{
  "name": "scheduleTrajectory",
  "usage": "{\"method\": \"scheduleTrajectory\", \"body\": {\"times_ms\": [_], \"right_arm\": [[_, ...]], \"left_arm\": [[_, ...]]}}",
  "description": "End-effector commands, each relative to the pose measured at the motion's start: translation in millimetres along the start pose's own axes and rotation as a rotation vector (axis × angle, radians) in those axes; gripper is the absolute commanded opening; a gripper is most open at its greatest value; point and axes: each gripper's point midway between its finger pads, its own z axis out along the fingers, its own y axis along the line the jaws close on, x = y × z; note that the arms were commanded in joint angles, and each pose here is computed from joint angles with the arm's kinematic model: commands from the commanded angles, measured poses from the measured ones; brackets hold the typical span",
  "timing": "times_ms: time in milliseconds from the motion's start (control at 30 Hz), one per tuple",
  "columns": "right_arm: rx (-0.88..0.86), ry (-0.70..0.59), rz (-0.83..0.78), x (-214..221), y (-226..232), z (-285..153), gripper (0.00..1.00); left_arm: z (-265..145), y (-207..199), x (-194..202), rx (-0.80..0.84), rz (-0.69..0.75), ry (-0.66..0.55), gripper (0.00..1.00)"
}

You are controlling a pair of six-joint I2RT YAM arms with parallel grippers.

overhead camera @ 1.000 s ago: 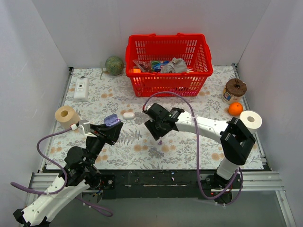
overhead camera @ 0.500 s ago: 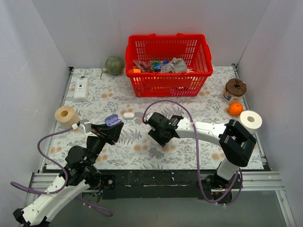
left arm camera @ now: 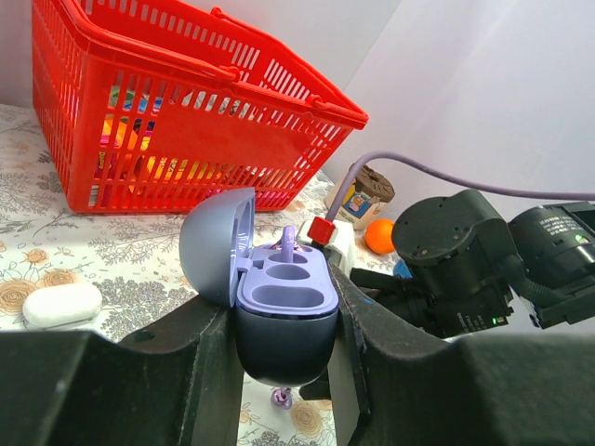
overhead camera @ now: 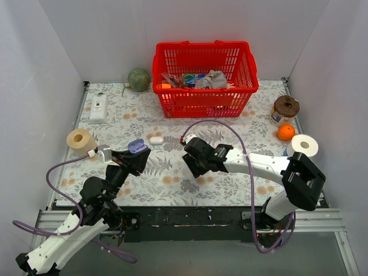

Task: Insert the wireless bluetooth earbuds into the charging case
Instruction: Adjust the earbud at the center of the board.

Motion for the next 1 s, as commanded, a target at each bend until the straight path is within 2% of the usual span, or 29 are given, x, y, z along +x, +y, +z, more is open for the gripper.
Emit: {"method": "scheduleTrajectory", "body": {"times_ms": [0,167,333,567,733,967], "right_arm": [[0.000,-0.087,0.254,-7.3,5.9,-4.6,0.54],[0.029,-0.106,0.380,1.0,6.7,-2.1,0.52],[0.040,-0.095,0.362,1.4,8.7,-1.0,0.52],[0.168,-0.085,0.169,3.1,-15.5,-13.3,0.50],[0.140,-0.103,-0.009,7.3,-21.0,-17.7,0.50],[0.112,-0.117,-0.058,-3.0,-14.8,-15.2,0.51]], "left_arm": [[0.6,2.1,0.8,-0.009,0.001,0.001,0.00],[-0.2,1.1,-0.4,-0.004,-0.002,-0.003,0.00],[-1.2,-0.1,-2.4,0.001,-0.002,-0.007,0.00],[-2.4,-0.5,-3.6,0.003,-0.003,-0.010,0.00],[-2.3,-0.3,-3.2,0.002,-0.002,-0.009,0.00],[0.6,-1.7,-0.8,0.004,-0.007,0.004,0.00]]}}
